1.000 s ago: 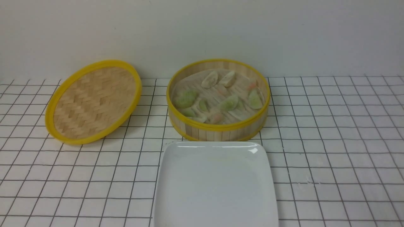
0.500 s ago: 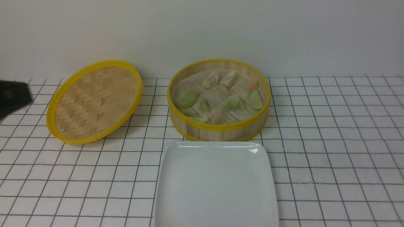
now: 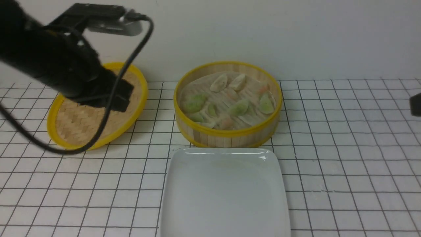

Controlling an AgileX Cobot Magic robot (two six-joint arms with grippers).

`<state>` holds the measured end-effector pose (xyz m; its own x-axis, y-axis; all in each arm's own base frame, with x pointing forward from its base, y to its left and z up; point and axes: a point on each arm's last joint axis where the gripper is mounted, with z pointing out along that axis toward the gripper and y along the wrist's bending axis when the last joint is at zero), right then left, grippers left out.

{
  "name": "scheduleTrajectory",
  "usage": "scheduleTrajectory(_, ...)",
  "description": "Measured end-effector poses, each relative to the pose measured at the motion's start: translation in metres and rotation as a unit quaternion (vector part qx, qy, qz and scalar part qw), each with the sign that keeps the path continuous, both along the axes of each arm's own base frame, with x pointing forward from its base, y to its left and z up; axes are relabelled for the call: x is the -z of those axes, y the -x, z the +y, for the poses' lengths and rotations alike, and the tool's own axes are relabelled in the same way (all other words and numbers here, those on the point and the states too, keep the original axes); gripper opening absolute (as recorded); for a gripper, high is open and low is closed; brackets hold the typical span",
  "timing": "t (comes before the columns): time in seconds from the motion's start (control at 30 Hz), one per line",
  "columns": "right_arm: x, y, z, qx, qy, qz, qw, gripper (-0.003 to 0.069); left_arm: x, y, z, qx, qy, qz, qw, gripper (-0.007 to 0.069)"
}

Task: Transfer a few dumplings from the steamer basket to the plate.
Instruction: Use the left arm to grab a dumpling from the steamer

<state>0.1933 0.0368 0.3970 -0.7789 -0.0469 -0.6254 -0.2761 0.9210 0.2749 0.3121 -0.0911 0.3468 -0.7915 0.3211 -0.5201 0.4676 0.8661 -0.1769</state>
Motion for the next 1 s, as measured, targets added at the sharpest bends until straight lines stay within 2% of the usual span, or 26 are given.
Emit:
scheduleTrajectory(0.2, 0.021, -0.029, 0.000, 0.003, -0.001, 0.055, 0.998, -0.0013, 0.018, -0.065, -0.047, 0.063, -0.044, 0.002, 0.997, -0.0002)
scheduleTrajectory(0.33, 0.023, -0.031, 0.000, 0.005, -0.003, 0.060, 0.998, -0.0011, 0.038, -0.097, -0.071, 0.102, -0.088, -0.002, 0.991, 0.0056)
scheduleTrajectory(0.43, 0.023, -0.031, 0.000, 0.005, -0.003, 0.060, 0.998, -0.0011, 0.053, -0.116, -0.084, 0.114, -0.103, -0.009, 0.988, 0.0155)
scheduleTrajectory(0.5, 0.023, -0.031, 0.000, 0.005, -0.003, 0.060, 0.998, -0.0011, 0.067, -0.131, -0.090, 0.112, -0.106, -0.023, 0.988, 0.0255)
scheduleTrajectory(0.53, 0.023, -0.031, 0.000, 0.005, -0.003, 0.060, 0.998, -0.0011, 0.067, -0.133, -0.091, 0.110, -0.105, -0.029, 0.988, 0.0264)
scheduleTrajectory(0.6, 0.023, -0.031, 0.000, 0.010, -0.006, 0.062, 0.998, -0.0011, 0.086, -0.149, -0.096, 0.098, -0.100, -0.045, 0.989, 0.0375)
scheduleTrajectory(0.73, 0.023, -0.031, 0.000, 0.016, -0.010, 0.065, 0.998, -0.0010, 0.120, -0.167, -0.102, 0.088, -0.098, -0.057, 0.990, 0.0472)
scheduleTrajectory(0.8, 0.023, -0.031, 0.000, 0.016, -0.010, 0.065, 0.998, -0.0010, 0.141, -0.173, -0.104, 0.087, -0.102, -0.052, 0.990, 0.0488)
scheduleTrajectory(1.0, 0.023, -0.031, 0.000, 0.016, -0.011, 0.066, 0.998, -0.0010, 0.170, -0.180, -0.102, 0.093, -0.132, -0.043, 0.986, 0.0487)
